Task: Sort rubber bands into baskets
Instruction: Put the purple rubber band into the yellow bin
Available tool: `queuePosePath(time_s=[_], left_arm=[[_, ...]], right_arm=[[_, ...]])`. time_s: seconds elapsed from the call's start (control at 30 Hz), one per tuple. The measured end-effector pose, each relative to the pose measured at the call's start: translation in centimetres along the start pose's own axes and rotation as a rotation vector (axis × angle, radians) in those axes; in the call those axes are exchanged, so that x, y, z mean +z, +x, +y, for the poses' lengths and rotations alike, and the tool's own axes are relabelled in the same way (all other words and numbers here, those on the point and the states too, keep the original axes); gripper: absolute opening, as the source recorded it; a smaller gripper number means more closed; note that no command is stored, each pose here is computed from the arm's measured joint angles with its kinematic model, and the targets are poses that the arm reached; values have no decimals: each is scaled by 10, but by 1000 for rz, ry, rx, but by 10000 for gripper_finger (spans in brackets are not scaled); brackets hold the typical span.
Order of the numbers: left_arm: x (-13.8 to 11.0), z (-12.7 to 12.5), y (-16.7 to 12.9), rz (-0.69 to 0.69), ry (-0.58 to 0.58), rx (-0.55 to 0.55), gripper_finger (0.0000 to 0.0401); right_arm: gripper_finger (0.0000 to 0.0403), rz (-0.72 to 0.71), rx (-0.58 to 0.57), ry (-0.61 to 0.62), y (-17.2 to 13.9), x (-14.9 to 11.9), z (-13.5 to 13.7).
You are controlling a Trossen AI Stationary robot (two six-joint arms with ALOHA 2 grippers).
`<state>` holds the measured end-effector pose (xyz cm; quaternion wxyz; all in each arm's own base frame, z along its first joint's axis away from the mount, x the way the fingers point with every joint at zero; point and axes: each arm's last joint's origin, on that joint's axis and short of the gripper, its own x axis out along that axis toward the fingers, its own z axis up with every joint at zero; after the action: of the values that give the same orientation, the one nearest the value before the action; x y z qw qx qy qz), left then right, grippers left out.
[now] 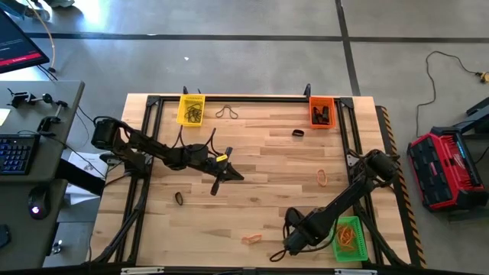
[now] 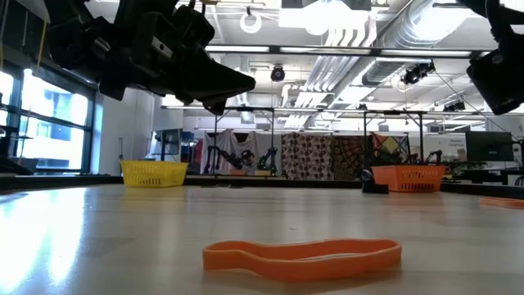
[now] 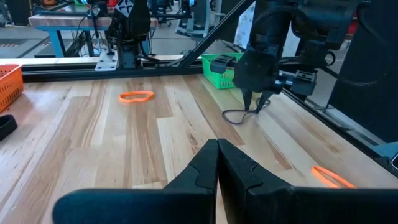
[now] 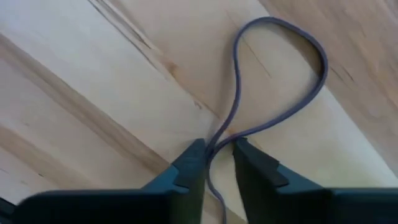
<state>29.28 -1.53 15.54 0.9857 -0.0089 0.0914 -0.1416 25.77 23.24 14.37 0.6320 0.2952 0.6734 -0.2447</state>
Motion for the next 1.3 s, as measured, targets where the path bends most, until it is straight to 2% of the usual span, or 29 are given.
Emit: queuePosePath(time_s=[0.2, 0.37, 0.53, 0.73, 0.93, 1.03, 1.3], left_arm=[[0, 0, 0, 0, 0, 0, 0], [0, -3, 1, 0, 1, -10, 0], [0, -8, 2, 1, 11, -27, 0], [3, -16, 5, -14, 84, -17, 6], [20, -30, 18, -49, 166, -31, 43], [26, -34, 24, -35, 192, 12, 69], [33, -34, 31, 14, 152, 51, 122]], right_arm=[[7, -7, 1, -131, 0, 0, 0], [3, -38, -13, -203, -3, 4, -2], [1, -181, -10, -264, -23, 10, -7], [0, -377, -18, -316, -48, 21, -15], [0, -518, -88, -379, -54, 44, -19], [0, -573, -114, -409, -56, 56, -19], [0, -698, -153, -479, -61, 75, -17]])
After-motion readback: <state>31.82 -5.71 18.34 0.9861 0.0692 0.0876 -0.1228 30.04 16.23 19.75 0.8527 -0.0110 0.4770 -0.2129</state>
